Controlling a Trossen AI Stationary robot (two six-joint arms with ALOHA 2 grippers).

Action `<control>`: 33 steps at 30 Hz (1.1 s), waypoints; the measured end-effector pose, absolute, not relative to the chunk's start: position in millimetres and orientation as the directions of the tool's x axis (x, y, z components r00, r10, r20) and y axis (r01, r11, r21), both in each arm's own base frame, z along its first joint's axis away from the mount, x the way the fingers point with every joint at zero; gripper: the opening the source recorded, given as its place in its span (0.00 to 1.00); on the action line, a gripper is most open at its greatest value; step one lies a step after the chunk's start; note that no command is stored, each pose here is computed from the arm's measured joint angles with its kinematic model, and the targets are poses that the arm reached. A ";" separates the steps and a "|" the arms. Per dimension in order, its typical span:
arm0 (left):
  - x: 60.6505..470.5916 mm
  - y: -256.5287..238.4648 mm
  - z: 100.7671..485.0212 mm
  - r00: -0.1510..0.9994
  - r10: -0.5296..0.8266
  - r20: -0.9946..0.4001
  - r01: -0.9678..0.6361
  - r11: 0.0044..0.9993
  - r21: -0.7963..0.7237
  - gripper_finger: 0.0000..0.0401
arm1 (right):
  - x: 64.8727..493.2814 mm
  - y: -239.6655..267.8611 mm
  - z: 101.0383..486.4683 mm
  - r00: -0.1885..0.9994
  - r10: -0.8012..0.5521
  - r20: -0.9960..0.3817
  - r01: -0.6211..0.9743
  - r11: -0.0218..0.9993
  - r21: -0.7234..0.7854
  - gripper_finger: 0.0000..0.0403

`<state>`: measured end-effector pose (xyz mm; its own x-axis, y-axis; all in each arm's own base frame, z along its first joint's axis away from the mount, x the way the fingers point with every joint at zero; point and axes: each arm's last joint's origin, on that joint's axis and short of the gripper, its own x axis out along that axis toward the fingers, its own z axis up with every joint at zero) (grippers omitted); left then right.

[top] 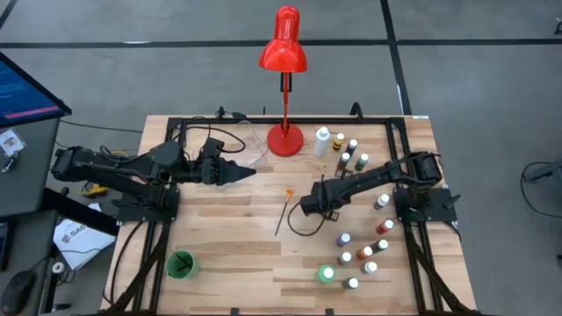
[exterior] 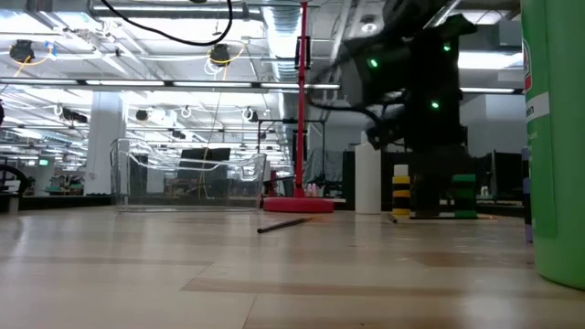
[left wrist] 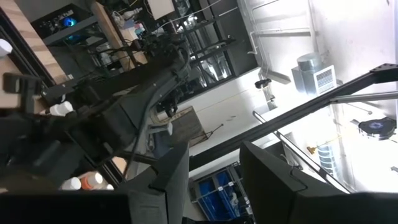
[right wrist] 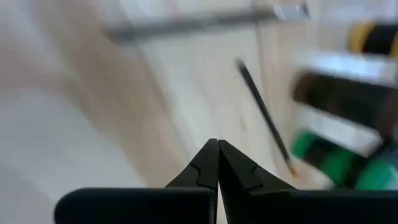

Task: Pick & Place Paint Supplies
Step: Adjust the paintbrushes to the center of the table

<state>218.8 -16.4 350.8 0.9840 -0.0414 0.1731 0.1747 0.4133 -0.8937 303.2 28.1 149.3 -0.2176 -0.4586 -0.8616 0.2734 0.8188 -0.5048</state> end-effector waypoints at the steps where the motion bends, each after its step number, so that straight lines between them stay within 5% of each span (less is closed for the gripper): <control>1: 218.8 -16.4 350.8 0.984 -0.042 0.173 0.175 0.413 -0.894 0.34 | 299.8 25.1 148.4 -0.243 -0.474 -0.846 0.268 0.806 -0.528 0.00; 13: 218.8 -16.4 350.9 0.984 -0.042 0.174 0.175 0.413 -0.894 0.34 | 256.1 -12.5 117.7 -0.415 -0.611 -0.674 0.168 0.677 -0.716 0.00; 33: 218.8 -16.0 350.9 0.985 -0.026 0.173 0.168 0.413 -0.895 0.34 | 267.1 -15.0 103.0 -0.289 -0.536 -0.794 0.353 0.711 -0.608 0.00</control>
<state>218.8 -16.0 350.9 0.9845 -0.0258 0.1734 0.1685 0.4131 -0.8950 267.1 -15.0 103.0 -0.2890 -0.5356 -0.7935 0.3527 0.7110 -0.6083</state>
